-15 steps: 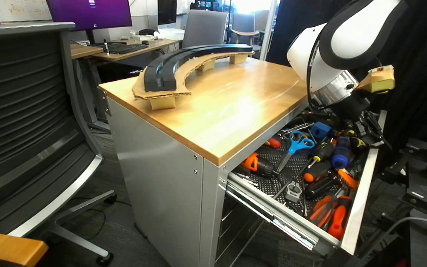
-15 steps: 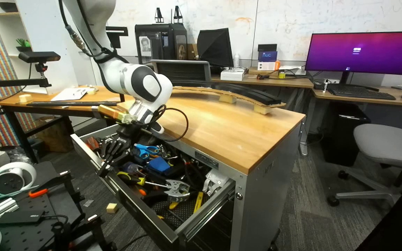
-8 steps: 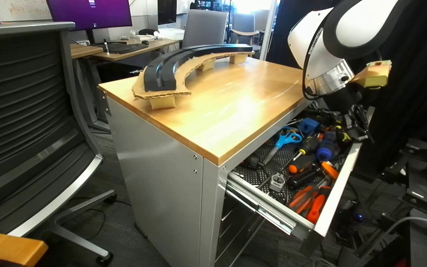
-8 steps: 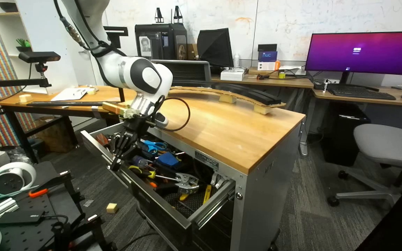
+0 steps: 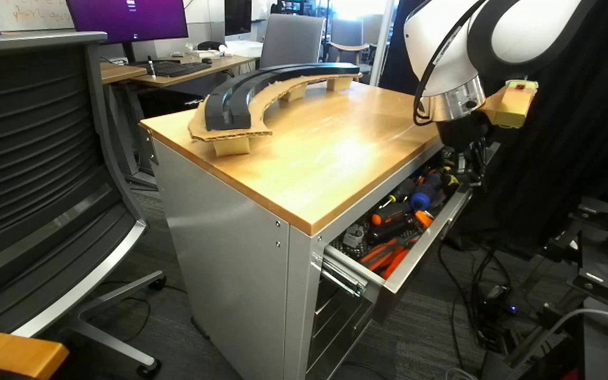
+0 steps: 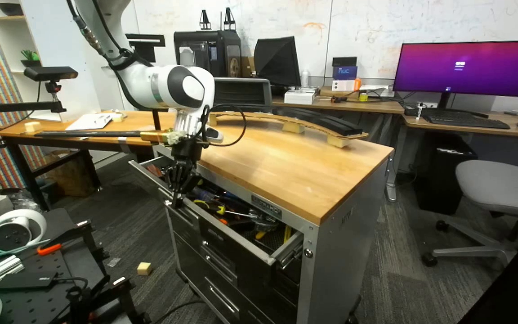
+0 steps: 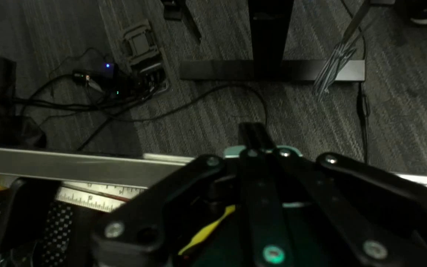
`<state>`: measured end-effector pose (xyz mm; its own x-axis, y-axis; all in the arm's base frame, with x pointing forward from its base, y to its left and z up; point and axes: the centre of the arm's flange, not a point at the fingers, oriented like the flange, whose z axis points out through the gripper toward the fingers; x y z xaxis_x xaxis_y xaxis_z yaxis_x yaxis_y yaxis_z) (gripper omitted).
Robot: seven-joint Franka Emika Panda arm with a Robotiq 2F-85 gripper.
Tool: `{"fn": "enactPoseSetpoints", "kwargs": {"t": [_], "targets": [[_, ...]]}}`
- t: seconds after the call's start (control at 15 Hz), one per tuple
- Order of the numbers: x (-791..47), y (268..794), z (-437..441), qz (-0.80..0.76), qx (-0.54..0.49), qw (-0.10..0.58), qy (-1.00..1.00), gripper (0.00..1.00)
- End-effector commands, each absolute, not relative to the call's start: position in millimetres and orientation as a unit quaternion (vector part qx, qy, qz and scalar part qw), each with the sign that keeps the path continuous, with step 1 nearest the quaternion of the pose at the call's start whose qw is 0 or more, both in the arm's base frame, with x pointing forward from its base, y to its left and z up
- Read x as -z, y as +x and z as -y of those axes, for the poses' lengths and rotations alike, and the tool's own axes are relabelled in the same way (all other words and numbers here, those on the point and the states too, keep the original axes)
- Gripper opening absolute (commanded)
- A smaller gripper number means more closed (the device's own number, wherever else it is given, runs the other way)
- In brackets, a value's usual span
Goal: Put the screwdriver in the drawer and then close the drawer
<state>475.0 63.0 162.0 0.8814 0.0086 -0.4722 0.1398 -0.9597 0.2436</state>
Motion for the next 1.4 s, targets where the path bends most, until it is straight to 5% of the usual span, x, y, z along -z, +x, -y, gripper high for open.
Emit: {"fn": "enactPoseSetpoints", "kwargs": {"t": [0.0, 0.87, 1.0, 1.33], "targets": [[-142, 494, -67, -0.025, 0.154, 0.166, 0.974, 0.0], [-184, 485, -65, 0.049, -0.083, 0.178, 0.979, 0.0], [-198, 477, -61, 0.05, -0.112, 0.164, 0.979, 0.27], [-276, 456, -47, 0.027, -0.128, 0.15, 0.98, 0.63]]}}
